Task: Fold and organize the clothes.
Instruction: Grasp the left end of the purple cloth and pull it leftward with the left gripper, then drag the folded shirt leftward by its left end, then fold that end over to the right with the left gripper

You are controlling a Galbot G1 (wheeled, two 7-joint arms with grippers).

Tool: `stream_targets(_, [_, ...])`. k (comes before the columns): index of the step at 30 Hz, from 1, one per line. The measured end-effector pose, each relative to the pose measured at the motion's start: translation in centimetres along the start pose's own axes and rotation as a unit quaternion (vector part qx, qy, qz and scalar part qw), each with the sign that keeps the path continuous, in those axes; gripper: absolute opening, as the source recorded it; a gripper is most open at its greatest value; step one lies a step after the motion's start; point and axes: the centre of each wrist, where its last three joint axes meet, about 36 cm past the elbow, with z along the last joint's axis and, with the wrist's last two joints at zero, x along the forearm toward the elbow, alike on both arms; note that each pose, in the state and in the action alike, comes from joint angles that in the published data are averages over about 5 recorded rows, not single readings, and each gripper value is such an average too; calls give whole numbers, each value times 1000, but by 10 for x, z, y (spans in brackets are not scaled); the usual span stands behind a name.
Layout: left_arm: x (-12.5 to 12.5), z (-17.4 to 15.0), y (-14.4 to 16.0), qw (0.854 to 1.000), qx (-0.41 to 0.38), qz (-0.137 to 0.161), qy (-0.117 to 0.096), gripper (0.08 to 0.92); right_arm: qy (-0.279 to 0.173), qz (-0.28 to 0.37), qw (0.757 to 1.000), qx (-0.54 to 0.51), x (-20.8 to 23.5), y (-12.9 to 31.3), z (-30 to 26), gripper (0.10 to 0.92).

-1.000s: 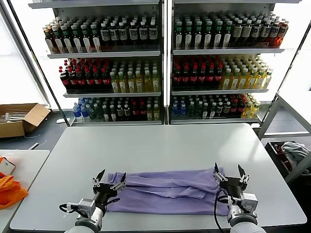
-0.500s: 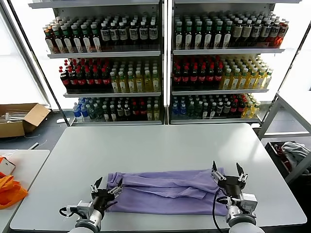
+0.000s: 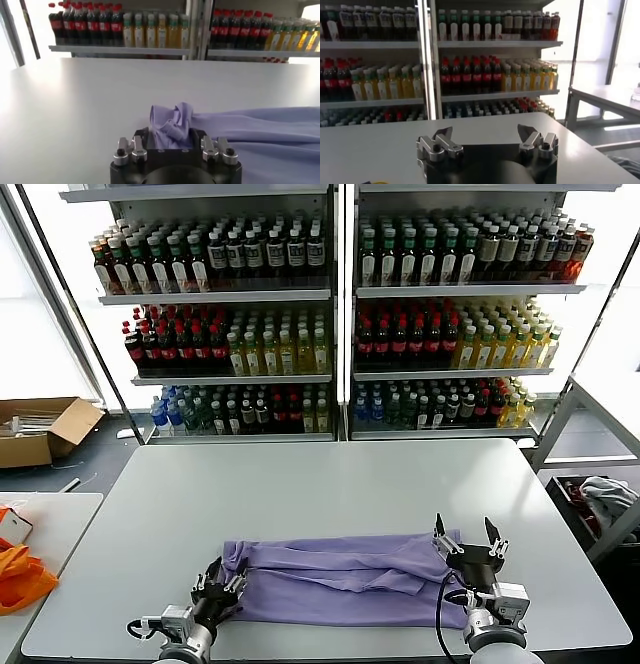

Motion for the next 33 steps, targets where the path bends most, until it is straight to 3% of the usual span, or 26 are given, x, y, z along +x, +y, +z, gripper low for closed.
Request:
stream_targets(13, [1,-7,8,1000,-18,4,-12,140,-4,-2,1000,-1,-4,2,-1,823])
stream_targets(19, [3,-21,29,999,-36,-8,-32,102,-5,-3,1000,1,-6,1,-3,823])
stream_targets(24, [4,-43,79,995,-73,-47,-51,102,-7,-5,1000,-1,-8,3,-5,823])
stream_targets(33, [7,-106,207,975,-146,-150,-68,102,-13,-8,1000,-10,-11,11,-8,823])
